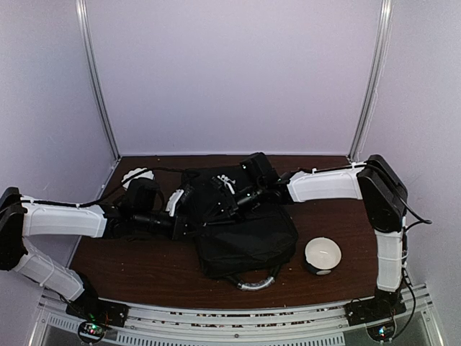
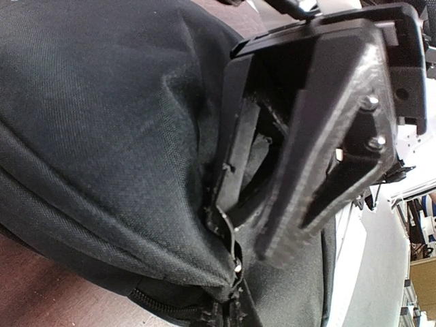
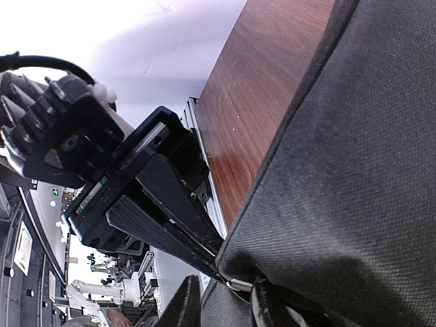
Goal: Pack the student bag
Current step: Pick up the lower front pocket of the student bag, then zip the lower front pocket of the student bag.
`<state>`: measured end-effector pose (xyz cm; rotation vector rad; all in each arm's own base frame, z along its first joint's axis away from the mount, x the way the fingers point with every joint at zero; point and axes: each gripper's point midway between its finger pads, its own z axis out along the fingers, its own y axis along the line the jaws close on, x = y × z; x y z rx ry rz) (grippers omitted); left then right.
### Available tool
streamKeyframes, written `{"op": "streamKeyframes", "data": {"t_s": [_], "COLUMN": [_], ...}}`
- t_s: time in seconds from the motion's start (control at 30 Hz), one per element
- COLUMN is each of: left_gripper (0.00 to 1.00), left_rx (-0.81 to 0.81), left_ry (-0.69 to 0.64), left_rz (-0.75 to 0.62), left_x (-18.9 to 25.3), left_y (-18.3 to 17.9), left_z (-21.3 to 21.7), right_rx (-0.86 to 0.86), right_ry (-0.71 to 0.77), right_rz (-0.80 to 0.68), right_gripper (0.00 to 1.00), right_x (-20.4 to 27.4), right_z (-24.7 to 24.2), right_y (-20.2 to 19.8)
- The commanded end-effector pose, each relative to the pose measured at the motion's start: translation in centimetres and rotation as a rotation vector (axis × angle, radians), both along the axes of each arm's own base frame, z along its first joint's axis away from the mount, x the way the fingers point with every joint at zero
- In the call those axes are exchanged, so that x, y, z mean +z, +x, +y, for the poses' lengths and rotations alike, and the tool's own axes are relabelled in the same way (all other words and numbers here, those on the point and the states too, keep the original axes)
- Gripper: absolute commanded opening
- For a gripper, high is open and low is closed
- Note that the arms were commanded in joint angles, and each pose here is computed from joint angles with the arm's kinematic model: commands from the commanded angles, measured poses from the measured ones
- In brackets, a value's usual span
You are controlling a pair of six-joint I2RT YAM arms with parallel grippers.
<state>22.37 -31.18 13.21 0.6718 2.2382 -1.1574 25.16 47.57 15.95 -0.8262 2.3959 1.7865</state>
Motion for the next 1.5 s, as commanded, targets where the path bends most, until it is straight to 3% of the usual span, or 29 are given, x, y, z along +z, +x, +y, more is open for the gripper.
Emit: {"op": "streamKeyframes", "data": {"t_s": [0.0, 0.23, 0.43, 0.8, 1.03, 1.47], "left_gripper": [0.0, 0.0, 0.0, 0.0, 0.0, 0.0], "left_rx": [-0.064, -0.06, -0.065, -0.06, -0.053, 0.001], "left_ry": [-0.12, -0.123, -0.133, -0.129, -0.115, -0.041], "left_rz": [-0.115, -0.115, -0.117, -0.12, -0.117, -0.122], "left_x": [4.2, 4.1, 4.5, 4.4, 4.0, 2.7], "left_y": [0.1, 0.0, -0.1, -0.1, -0.1, 0.5], "left_z": [-2.0, -1.9, -1.9, -1.8, -1.6, -0.5], "right_rx": [-0.018, -0.034, -0.062, -0.073, -0.129, -0.27], "right_ry": [-0.043, -0.076, -0.122, -0.13, -0.125, -0.181], "right_rz": [-0.02, -0.003, 0.007, 0.026, -0.006, -0.05], "right_gripper": [0.23, 0.19, 0.32, 0.09, 0.0, 0.0], "right_x": [-1.5, -2.6, -3.3, -3.5, -2.1, -2.5], "right_z": [0.4, 0.4, 0.8, 1.0, -1.0, -6.8], "right_y": [0.3, 0.7, 1.5, 1.6, 2.8, 5.8]}}
